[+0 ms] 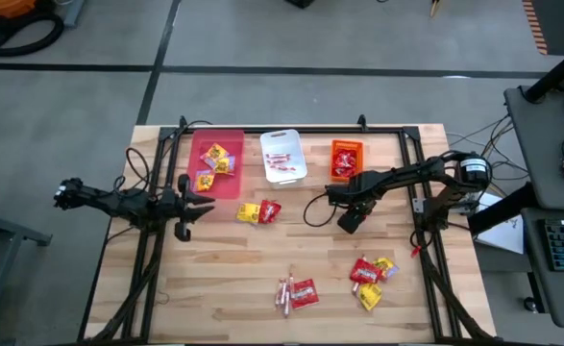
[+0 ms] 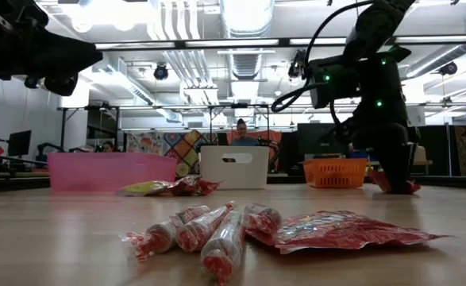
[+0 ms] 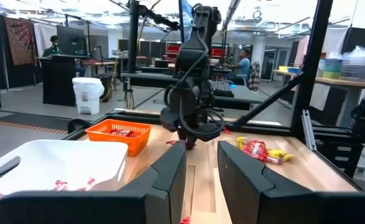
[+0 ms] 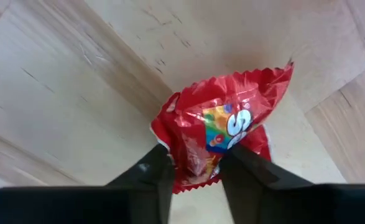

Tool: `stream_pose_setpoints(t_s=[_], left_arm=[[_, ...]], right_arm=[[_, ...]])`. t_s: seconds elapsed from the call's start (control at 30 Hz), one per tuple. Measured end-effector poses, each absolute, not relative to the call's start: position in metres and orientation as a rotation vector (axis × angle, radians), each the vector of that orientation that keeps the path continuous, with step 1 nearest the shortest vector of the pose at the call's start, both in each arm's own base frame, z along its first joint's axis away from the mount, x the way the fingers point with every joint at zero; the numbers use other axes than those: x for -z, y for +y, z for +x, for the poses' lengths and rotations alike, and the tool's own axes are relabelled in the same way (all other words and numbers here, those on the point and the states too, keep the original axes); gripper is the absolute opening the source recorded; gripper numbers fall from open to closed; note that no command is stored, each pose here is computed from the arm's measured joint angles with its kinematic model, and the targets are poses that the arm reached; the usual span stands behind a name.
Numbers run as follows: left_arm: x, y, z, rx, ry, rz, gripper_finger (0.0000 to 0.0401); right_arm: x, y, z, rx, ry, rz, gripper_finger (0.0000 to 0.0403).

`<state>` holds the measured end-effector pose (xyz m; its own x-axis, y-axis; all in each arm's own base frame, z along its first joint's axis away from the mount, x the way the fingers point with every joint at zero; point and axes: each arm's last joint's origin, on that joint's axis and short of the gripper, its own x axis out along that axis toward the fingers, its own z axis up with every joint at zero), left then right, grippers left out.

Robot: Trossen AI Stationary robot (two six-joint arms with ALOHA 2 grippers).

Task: Sort candy
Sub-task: Put the red candy into the orange bin

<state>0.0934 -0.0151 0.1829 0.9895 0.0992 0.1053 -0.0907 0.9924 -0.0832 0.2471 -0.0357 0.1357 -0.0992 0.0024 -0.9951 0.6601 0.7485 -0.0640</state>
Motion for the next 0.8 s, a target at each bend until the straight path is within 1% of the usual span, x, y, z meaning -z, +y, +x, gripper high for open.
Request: stream_pose_setpoints(t_s=[0.17,0.27,0.37,0.5,0.7,0.8], left_arm=[[-0.183,-0.015,0.093,-0.096,-0.110,-0.082,0.0077],[-0.183,-0.015,0.094,-0.110,-0.107,-0.095,0.0077],[-0.182,-0.015,0.094,-0.120,-0.103,-0.095,0.0077],[-0.182,-0.015,0.094,-0.120,-0.103,-0.096,0.0077],[-0.182,-0.015,0.094,-0.120,-0.102,-0.096,0.0077],[-0.182,-0.015,0.094,-0.120,-0.102,-0.096,0.0077]], right_arm=[[-0.141,-0.037,0.251,0.598,1.584,0.518,0.0042],[-0.150,-0.038,0.252,0.589,1.603,0.499,0.0016],[-0.164,-0.037,0.256,0.537,1.588,0.510,0.0012],[-0.189,-0.035,0.261,0.412,1.510,0.543,0.0013],[-0.236,-0.037,0.270,0.296,1.281,0.499,0.0013],[-0.254,-0.042,0.275,0.323,1.179,0.438,0.0013]])
